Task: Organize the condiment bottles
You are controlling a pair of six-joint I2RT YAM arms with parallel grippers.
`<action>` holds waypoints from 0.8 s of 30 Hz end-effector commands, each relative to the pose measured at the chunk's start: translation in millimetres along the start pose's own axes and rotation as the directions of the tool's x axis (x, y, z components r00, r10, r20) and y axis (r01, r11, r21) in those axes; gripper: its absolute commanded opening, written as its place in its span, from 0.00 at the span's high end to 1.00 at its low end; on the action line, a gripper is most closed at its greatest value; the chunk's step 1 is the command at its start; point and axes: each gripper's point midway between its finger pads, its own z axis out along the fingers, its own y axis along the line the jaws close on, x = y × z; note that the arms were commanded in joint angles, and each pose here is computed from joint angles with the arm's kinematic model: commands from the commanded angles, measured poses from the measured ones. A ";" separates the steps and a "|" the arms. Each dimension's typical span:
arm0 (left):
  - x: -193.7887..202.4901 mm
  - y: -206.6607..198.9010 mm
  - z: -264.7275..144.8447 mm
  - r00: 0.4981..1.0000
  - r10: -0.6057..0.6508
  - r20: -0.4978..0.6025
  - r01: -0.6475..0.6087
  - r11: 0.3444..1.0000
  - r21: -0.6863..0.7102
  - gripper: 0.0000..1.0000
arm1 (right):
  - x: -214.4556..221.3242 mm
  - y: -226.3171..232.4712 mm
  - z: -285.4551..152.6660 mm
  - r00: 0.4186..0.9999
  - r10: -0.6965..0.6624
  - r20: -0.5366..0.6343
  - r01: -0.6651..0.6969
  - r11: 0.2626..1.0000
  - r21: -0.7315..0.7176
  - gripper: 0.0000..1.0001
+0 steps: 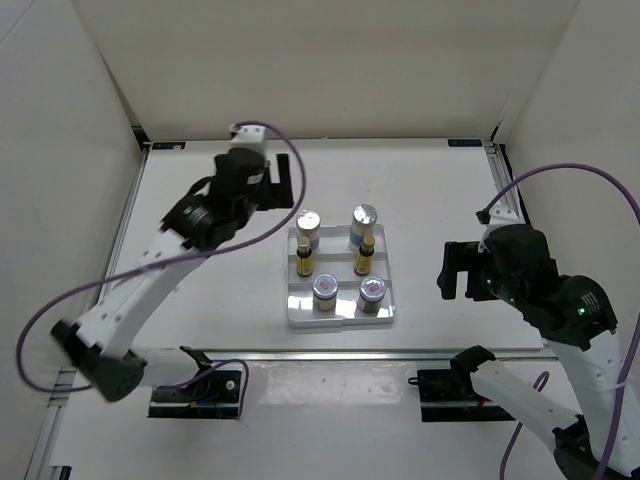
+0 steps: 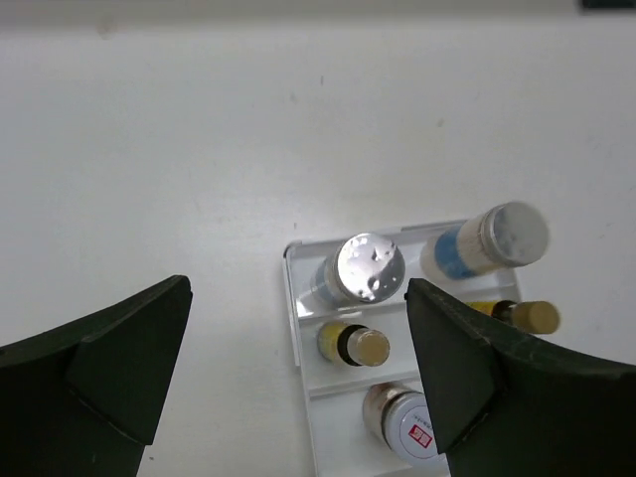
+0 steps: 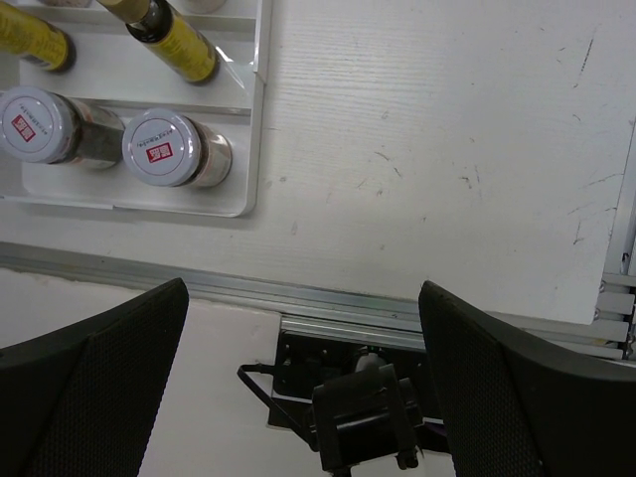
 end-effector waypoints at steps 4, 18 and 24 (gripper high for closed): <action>11.6 69.0 -77.6 0.989 0.038 0.143 -0.025 0.995 -0.092 0.00 | -7.4 5.1 0.0 0.999 -0.006 0.032 0.007 1.000 -0.030 0.00; 92.2 159.0 -143.3 0.924 -0.081 0.375 0.150 0.976 -0.158 0.00 | -7.3 4.3 -3.8 0.999 -0.003 0.049 0.005 0.999 -0.035 0.00; 90.6 153.3 -143.6 0.923 -0.082 0.377 0.138 0.983 -0.125 0.00 | -7.3 4.3 -3.8 0.999 -0.003 0.049 0.005 0.999 -0.035 0.00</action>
